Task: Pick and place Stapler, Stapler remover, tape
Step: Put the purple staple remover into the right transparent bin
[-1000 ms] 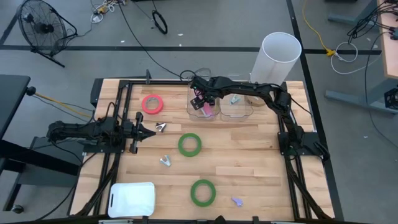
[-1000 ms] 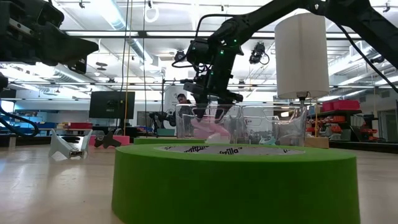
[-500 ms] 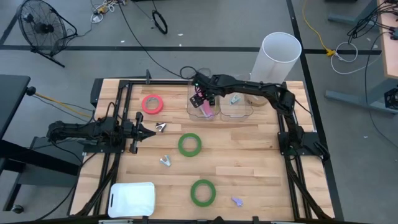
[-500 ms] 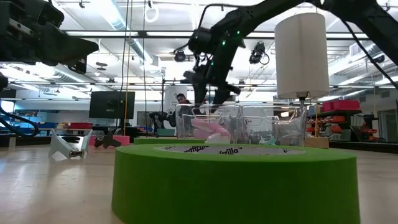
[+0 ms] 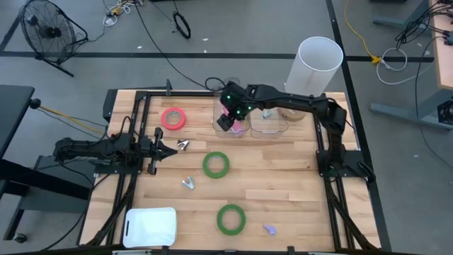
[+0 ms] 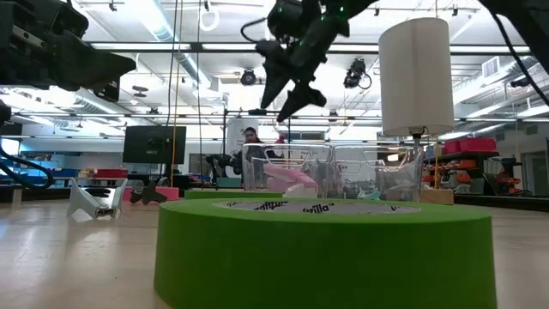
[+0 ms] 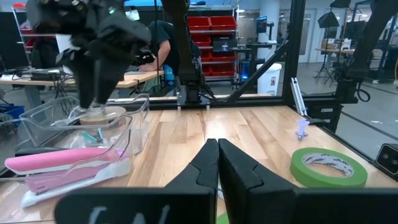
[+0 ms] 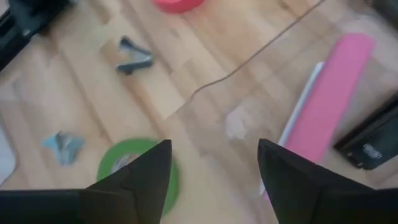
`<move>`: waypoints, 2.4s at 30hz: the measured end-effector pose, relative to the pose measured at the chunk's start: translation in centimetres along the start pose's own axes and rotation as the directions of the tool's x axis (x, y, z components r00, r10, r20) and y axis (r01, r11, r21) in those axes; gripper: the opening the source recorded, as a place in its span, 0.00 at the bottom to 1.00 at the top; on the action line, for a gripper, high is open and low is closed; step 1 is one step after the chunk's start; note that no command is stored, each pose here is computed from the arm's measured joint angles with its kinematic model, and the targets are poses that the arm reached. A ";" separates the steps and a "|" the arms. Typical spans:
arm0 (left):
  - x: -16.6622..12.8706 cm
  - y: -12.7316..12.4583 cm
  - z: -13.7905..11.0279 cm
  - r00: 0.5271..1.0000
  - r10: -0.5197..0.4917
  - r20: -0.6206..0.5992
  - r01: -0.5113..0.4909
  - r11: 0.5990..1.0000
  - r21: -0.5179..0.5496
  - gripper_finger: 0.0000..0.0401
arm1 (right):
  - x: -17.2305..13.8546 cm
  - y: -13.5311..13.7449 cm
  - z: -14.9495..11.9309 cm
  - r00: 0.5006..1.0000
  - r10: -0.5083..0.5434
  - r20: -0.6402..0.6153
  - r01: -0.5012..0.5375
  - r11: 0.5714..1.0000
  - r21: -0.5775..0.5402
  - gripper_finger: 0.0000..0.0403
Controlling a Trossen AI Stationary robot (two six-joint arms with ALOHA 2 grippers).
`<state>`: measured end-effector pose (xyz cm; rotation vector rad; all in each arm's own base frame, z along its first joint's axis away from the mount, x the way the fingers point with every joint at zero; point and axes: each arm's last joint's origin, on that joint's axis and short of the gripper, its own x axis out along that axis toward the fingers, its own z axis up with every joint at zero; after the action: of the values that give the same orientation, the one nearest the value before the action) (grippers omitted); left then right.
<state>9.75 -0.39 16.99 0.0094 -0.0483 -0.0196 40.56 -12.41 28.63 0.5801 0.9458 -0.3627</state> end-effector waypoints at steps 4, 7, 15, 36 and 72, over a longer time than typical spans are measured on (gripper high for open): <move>0.0 0.0 0.0 1.000 0.000 0.000 0.000 1.000 0.000 0.04 | -1.0 2.2 -1.5 0.999 0.013 -0.047 -0.016 0.997 -0.077 0.58; 0.0 0.0 0.0 1.000 0.000 0.000 0.000 1.000 0.000 0.04 | -1.3 3.8 -3.0 0.993 0.003 -0.119 -0.018 0.992 -0.126 0.58; 0.0 0.0 0.0 1.000 0.000 0.000 0.000 1.000 0.000 0.04 | -2.2 8.2 -7.9 0.951 -0.046 -0.307 -0.032 0.969 -0.245 0.58; 0.0 0.0 0.0 1.000 0.000 -0.002 0.000 1.000 -0.008 0.04 | -6.6 17.7 -22.3 0.847 -0.301 -0.439 0.069 0.880 -0.470 0.58; 0.0 0.0 -0.1 1.000 0.000 -0.008 0.000 1.000 -0.026 0.04 | -2.7 20.8 -39.0 0.922 -0.123 -0.367 0.025 0.965 -0.260 0.58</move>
<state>9.75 -0.39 16.92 -0.0163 -0.0401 -0.0201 24.76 27.93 19.61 0.3870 1.3708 -0.1942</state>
